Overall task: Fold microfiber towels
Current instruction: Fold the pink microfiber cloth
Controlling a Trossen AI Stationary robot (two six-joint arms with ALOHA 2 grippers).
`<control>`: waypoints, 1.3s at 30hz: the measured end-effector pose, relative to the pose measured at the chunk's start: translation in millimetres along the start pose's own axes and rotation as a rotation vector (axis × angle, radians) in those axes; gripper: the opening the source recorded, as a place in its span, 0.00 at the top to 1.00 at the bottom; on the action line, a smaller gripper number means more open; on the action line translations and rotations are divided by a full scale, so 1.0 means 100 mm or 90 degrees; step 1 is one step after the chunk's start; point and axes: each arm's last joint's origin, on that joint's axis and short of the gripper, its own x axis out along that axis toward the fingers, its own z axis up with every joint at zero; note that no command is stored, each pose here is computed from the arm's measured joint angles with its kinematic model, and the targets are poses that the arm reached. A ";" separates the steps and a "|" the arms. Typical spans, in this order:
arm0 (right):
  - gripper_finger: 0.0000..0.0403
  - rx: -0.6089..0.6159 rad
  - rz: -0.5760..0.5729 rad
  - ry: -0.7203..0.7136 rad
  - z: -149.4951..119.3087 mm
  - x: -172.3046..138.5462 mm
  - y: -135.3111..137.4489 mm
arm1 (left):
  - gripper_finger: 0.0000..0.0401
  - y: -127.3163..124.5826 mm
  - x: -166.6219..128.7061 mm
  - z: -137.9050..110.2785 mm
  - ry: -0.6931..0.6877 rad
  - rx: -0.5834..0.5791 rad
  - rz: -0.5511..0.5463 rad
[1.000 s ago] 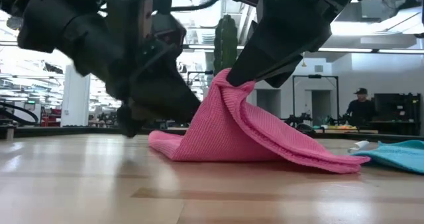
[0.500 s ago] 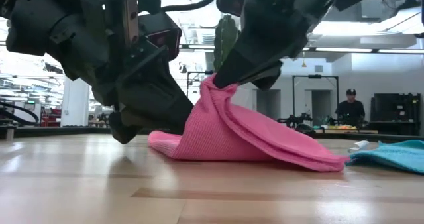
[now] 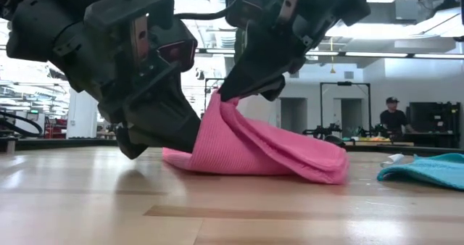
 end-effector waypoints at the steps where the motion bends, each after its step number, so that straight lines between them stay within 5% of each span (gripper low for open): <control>1: 0.86 -0.002 0.000 0.000 0.00 0.00 -0.01 | 1.00 0.00 0.00 0.00 0.002 0.001 0.001; 12: 0.56 0.048 -0.015 0.026 0.26 -0.21 -0.35 | 1.00 0.04 0.00 -0.04 0.031 -0.010 0.023; 20: 0.54 0.026 -0.017 0.122 0.11 -0.71 0.30 | 1.00 0.04 0.00 -0.04 0.029 -0.016 0.022; 26: 0.57 -0.104 -0.084 0.133 -0.29 -0.46 0.95 | 1.00 0.04 0.00 -0.04 0.027 -0.016 0.025; 33: 0.57 -0.073 -0.123 0.214 -0.68 0.05 0.99 | 1.00 0.05 0.00 -0.05 0.037 -0.015 0.030; 39: 0.56 -0.016 -0.092 0.244 -0.74 0.03 1.06 | 1.00 0.06 0.00 -0.06 0.046 -0.011 0.037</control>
